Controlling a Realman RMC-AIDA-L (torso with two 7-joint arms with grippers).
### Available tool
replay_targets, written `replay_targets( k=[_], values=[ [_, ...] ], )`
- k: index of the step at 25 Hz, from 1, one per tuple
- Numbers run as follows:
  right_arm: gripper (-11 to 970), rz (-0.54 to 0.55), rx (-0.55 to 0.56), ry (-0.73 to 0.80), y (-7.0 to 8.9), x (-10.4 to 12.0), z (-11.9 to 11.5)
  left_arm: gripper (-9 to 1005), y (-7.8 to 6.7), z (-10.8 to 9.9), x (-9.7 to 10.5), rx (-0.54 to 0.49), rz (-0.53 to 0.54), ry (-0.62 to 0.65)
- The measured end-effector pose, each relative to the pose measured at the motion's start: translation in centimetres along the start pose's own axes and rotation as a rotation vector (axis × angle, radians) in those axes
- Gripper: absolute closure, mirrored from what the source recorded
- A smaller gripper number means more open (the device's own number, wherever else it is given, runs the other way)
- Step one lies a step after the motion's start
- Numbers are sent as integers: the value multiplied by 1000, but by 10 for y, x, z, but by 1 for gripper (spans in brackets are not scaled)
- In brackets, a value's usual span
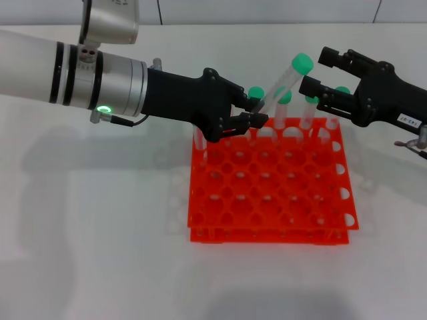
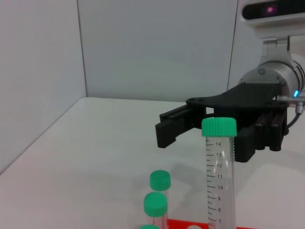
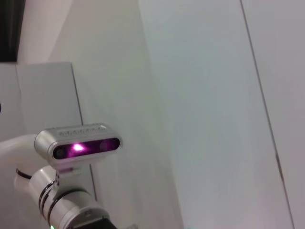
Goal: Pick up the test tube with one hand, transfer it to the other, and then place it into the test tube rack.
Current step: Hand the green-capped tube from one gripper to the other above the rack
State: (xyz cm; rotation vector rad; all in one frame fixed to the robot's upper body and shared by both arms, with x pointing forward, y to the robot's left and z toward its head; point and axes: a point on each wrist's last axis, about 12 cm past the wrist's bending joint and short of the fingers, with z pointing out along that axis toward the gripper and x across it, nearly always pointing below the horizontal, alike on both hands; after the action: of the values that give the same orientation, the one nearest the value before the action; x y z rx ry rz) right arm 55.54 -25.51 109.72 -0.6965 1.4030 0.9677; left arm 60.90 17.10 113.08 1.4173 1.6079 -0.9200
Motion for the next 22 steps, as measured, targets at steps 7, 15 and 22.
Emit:
replay_targets(
  k=[7,15,22],
  values=[
    [205,15,-16,-27,5,3,3,742,1,0,0,-6,0,-1],
    [229,34,-34,-81,12,5,12,739,1,2,0,-12,3,2],
    [231,20,-15,-104,13,9,17,736,1,3,-1,-12,4,1]
  ],
)
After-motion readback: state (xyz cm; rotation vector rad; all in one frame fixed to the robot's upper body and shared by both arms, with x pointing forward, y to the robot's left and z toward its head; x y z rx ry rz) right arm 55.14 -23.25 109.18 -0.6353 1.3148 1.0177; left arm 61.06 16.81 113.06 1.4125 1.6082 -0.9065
